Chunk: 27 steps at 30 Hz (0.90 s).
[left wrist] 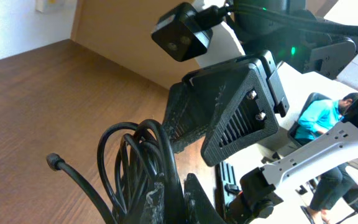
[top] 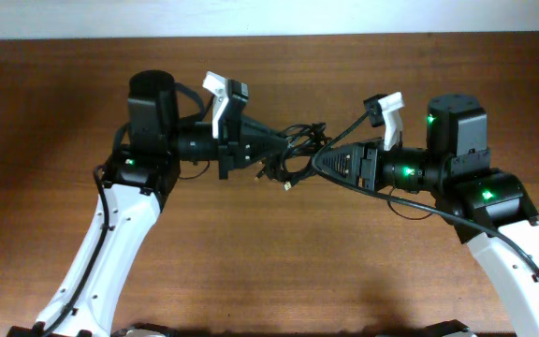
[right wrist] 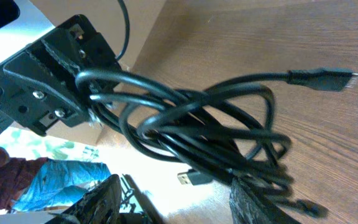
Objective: Untangle cables
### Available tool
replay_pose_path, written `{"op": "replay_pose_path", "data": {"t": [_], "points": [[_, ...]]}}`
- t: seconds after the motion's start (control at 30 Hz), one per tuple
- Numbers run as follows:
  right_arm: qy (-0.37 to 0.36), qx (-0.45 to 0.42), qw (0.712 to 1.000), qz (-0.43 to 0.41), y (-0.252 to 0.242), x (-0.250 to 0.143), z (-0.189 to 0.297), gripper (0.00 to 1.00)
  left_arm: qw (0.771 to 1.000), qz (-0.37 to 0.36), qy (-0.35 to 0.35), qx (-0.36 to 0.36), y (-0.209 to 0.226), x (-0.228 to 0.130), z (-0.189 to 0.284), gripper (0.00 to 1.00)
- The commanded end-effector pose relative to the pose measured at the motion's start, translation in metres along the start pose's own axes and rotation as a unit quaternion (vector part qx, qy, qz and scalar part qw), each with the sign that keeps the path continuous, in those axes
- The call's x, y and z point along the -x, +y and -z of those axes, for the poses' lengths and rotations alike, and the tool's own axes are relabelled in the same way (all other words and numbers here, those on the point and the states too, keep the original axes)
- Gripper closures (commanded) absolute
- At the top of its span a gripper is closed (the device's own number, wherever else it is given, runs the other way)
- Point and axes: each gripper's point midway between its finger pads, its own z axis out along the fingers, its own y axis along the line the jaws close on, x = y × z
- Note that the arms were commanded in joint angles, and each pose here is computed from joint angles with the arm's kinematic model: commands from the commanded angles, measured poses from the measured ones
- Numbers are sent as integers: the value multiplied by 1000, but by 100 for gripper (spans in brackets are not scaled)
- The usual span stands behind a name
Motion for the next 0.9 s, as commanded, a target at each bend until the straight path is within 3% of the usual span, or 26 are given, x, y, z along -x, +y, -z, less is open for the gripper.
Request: {"op": "replay_pose_path", "data": {"t": [0.0, 0.23, 0.4, 0.63, 0.7, 0.77, 0.87], "points": [[-5, -3, 1000, 14, 1, 5, 2, 45, 1000, -21, 2, -17, -11, 4, -8, 100], [-17, -71, 980, 186, -21, 13, 4, 40, 998, -21, 4, -52, -23, 4, -7, 100], [8, -107, 933, 345, -34, 11, 6, 33, 996, -21, 5, -87, -35, 3, -6, 100], [13, -13, 935, 354, -5, -3, 2, 35, 994, -35, 7, -106, -44, 3, -11, 100], [15, -6, 936, 352, -4, -5, 2, 46, 993, -45, 8, -113, -48, 4, -15, 100], [28, -5, 931, 363, -6, -12, 2, 73, 991, -65, 6, -119, -51, 7, -18, 100], [39, -5, 935, 352, -8, -18, 2, 88, 993, -67, 3, -94, -43, 8, -19, 100]]}}
